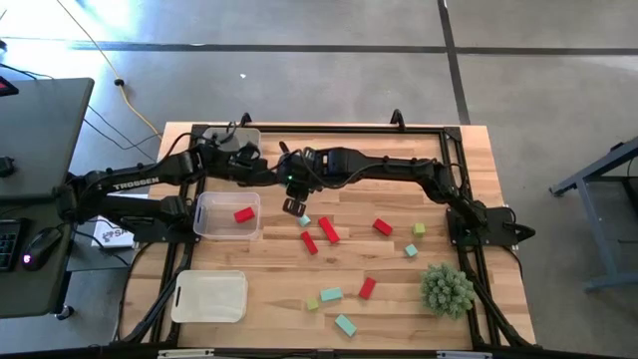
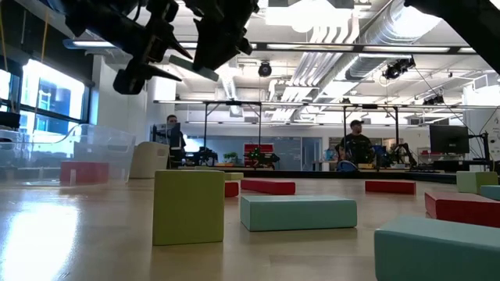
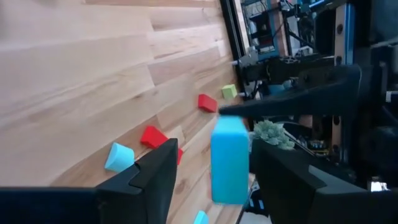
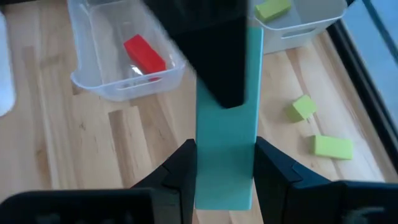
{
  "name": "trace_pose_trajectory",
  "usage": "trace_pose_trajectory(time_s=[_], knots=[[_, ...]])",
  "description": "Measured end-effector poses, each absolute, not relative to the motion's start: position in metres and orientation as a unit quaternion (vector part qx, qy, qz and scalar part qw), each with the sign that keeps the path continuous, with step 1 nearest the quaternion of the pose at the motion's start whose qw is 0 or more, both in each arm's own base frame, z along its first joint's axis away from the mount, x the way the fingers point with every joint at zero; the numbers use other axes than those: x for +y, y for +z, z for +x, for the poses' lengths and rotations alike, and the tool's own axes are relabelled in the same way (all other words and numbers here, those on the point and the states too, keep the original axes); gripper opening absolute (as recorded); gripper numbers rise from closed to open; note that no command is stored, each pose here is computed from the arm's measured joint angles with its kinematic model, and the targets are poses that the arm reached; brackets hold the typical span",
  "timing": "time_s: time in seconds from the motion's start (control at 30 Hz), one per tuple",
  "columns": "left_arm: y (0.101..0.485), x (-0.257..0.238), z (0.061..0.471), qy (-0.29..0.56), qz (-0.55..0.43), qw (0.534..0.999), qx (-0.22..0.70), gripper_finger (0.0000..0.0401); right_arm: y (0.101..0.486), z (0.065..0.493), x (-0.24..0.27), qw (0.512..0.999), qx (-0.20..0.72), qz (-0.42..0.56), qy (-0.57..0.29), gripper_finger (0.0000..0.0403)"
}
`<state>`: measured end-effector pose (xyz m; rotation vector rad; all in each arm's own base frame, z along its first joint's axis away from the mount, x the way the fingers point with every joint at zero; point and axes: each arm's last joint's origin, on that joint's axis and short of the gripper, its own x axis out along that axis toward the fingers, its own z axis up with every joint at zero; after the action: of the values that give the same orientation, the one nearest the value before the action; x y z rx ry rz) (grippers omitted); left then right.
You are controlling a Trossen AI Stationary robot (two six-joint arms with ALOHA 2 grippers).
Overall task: Sort & place blocks by color
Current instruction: Put the light blue block into the white bin
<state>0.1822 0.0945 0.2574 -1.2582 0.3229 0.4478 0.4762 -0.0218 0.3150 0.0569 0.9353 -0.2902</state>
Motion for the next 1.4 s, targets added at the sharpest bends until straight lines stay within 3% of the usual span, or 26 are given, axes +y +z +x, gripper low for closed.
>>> trace_pose_trajectory(time_s=[0.67, 0.87, 1.17, 1.4], knots=[[0.261, 0.091, 0.186, 0.188, -0.554, 0.798, 0.143, 0.0042, 0.316, 0.478, -0.021, 0.886, 0.439, 0.026, -0.149, 0.0099], [0.261, 0.088, 0.187, 0.181, -0.530, 0.814, 0.152, 0.0037, 0.316, 0.477, -0.021, 0.885, 0.441, 0.028, -0.146, 0.0106], [0.259, 0.081, 0.190, 0.182, -0.493, 0.834, 0.169, 0.0036, 0.316, 0.478, -0.020, 0.886, 0.436, 0.053, -0.151, 0.0181], [0.254, 0.072, 0.191, 0.214, -0.467, 0.837, 0.191, 0.0036, 0.316, 0.477, -0.020, 0.883, 0.440, 0.064, -0.149, 0.0210]])
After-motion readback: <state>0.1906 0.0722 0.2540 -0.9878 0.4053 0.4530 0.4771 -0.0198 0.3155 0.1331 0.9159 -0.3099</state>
